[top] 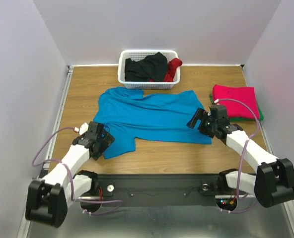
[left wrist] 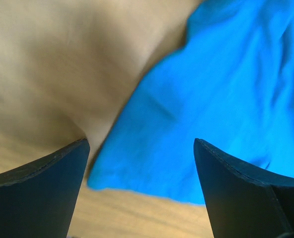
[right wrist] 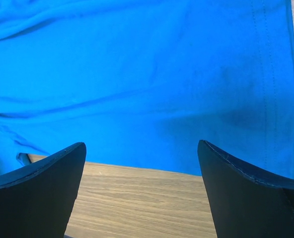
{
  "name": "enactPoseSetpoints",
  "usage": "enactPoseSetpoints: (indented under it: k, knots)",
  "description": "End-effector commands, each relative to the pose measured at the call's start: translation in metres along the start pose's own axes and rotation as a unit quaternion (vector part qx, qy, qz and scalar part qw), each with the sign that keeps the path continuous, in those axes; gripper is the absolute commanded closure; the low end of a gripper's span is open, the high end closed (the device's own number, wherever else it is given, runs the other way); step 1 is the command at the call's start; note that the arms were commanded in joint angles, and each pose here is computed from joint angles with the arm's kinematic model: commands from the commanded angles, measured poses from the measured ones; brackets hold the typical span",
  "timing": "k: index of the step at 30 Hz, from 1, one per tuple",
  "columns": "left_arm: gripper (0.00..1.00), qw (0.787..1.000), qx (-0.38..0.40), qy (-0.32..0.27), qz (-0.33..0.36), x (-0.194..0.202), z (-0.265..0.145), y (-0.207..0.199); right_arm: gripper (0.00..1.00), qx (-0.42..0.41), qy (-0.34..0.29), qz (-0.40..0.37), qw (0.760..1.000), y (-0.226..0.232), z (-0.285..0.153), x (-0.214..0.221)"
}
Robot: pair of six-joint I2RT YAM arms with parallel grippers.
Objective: Fold and stack the t-shirts
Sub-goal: Flatten the tshirt out
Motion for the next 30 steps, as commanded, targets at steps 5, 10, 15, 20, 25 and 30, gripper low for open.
enactPoseSetpoints:
  k: [5, 10, 15, 20, 25, 30]
  knots:
    - [0.01, 0.996, 0.067, 0.053, -0.040, 0.029, -0.018, 0.006, 0.00, 0.018, 0.017, 0.003, 1.000, -0.004, 0.011, 0.004]
    - [0.01, 0.997, 0.037, 0.069, -0.024, 0.042, -0.008, 0.009, 0.00, 0.027, 0.014, 0.005, 1.000, -0.006, 0.010, 0.005]
    - [0.11, 0.997, 0.006, 0.077, -0.008, 0.047, 0.002, 0.012, 0.00, 0.031, 0.011, 0.005, 0.999, -0.007, 0.010, 0.005]
    - [0.51, 0.997, 0.018, 0.074, -0.012, 0.049, 0.000, 0.012, 0.00, 0.040, 0.015, 0.009, 0.999, -0.010, 0.012, 0.008]
    - [0.74, 0.998, 0.023, 0.055, -0.021, 0.044, 0.000, 0.009, 0.00, 0.044, 0.021, 0.010, 0.999, -0.010, 0.015, 0.008]
    - [1.00, 0.998, 0.002, 0.058, 0.000, 0.044, 0.002, 0.007, 0.00, 0.053, 0.029, 0.013, 0.998, -0.013, 0.018, 0.011]
Point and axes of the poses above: each gripper's point midway between its finger pads, its own z axis out along the fingers, its own y axis along the line the jaws close on, x = y × z, the point moved 8 cm from there along -z, back along the fingers, and after that the axes turned 9 degrees about -z, right-handed, at the moved point
